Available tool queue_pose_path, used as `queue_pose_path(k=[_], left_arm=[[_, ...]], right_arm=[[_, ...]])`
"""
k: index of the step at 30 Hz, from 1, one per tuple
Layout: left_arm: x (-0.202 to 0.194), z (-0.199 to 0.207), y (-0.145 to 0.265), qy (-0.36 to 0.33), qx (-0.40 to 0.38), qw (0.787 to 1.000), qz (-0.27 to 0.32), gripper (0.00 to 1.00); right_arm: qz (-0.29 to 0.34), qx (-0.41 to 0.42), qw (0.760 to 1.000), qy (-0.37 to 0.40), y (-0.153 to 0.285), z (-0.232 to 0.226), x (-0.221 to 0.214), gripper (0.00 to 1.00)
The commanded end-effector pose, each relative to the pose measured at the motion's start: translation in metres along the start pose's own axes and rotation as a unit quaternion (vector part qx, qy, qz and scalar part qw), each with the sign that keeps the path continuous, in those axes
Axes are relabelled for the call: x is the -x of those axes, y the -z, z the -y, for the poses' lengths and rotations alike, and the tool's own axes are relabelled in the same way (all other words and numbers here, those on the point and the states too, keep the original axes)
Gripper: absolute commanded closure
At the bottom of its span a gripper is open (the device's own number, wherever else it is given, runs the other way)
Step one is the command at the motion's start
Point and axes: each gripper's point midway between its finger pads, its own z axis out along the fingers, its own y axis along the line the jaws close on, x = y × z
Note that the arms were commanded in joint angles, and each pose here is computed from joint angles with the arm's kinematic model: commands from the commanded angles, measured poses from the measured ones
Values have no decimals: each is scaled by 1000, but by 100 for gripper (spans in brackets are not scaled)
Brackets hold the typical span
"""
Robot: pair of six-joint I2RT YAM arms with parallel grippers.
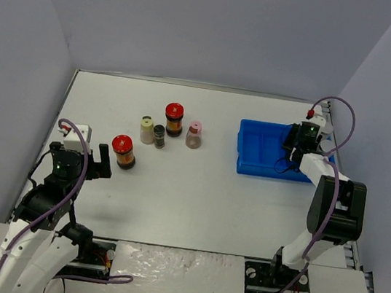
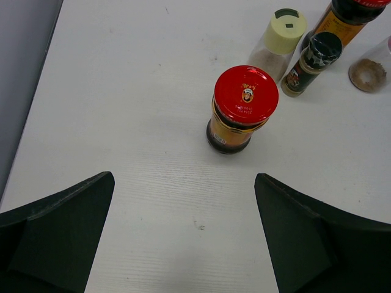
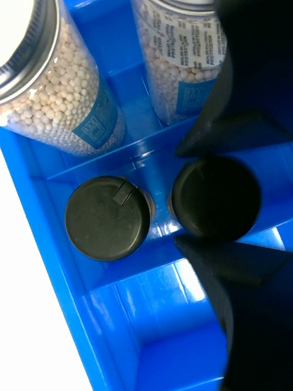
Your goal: Organize the condiment bottles
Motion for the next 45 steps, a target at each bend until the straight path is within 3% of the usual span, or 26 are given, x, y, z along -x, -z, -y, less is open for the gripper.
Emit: queue_pose_path(k=[1,4,13,18,23,30,36,45], left_arm=[[22,6,-4,3,-10,999,33,3],[23,6,-4,3,-11,999,33,3],[20,10,-6,2,-20,999,26,3],[19,12,-9,-1,-23,1000,20,3],[18,14,-10,-2,-24,1000,16,3],[19,11,-10,0,-17,1000,16,3],[20,5,-6,4,-5,1000,25,3],[20,4,-5,5,-3,1000,25,3]], right_arm=[[48,-1,999,-10,3,1,31,39],[51,0,999,-11,7,0,35,30],[86,23,996,-16,65,-25,81,22],[123,104,986,34,125,-86,111,18],[141,232,959,85,180,-160,120,15],[130,372,900,187,231,-279,80,15],[112,448,850,252,247,-370,30,15],[90,494,816,285,235,-445,-23,15]])
